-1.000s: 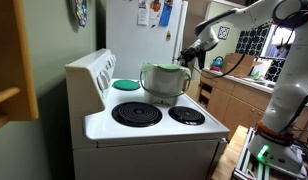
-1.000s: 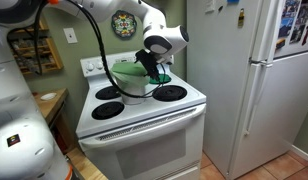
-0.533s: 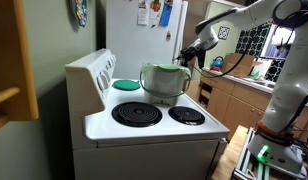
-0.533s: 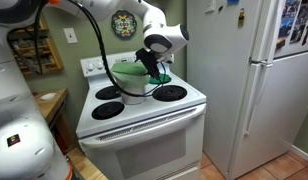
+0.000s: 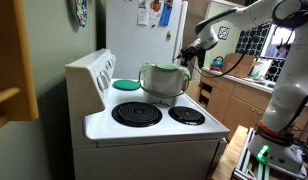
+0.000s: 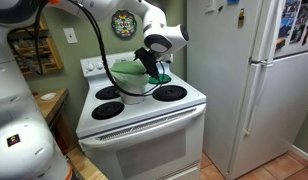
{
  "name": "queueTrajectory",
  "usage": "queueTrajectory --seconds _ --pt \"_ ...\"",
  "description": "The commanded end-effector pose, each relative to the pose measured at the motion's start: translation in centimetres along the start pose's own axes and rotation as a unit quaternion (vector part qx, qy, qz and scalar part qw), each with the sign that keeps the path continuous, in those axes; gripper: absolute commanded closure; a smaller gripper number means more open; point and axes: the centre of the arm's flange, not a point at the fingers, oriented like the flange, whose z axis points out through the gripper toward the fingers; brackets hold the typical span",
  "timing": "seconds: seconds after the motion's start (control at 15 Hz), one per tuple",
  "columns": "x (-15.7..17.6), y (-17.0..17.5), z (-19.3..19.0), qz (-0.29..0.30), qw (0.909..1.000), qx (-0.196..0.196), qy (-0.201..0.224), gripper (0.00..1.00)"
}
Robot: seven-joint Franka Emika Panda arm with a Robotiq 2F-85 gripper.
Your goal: Open the lid of the bin on the stove
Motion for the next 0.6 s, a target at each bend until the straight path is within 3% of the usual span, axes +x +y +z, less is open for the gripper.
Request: queueTrajectory --seconds 0.0,0.27,0.53 --pt "0.1 -1.3 -0.8 -0.018 0.999 0.039 0.011 0.0" --pt "0.9 -3.9 -1.5 -0.043 0.9969 0.064 0.014 0.0" --pt "1.6 -8.4 -3.2 -0.078 0.9957 0.05 0.008 0.0"
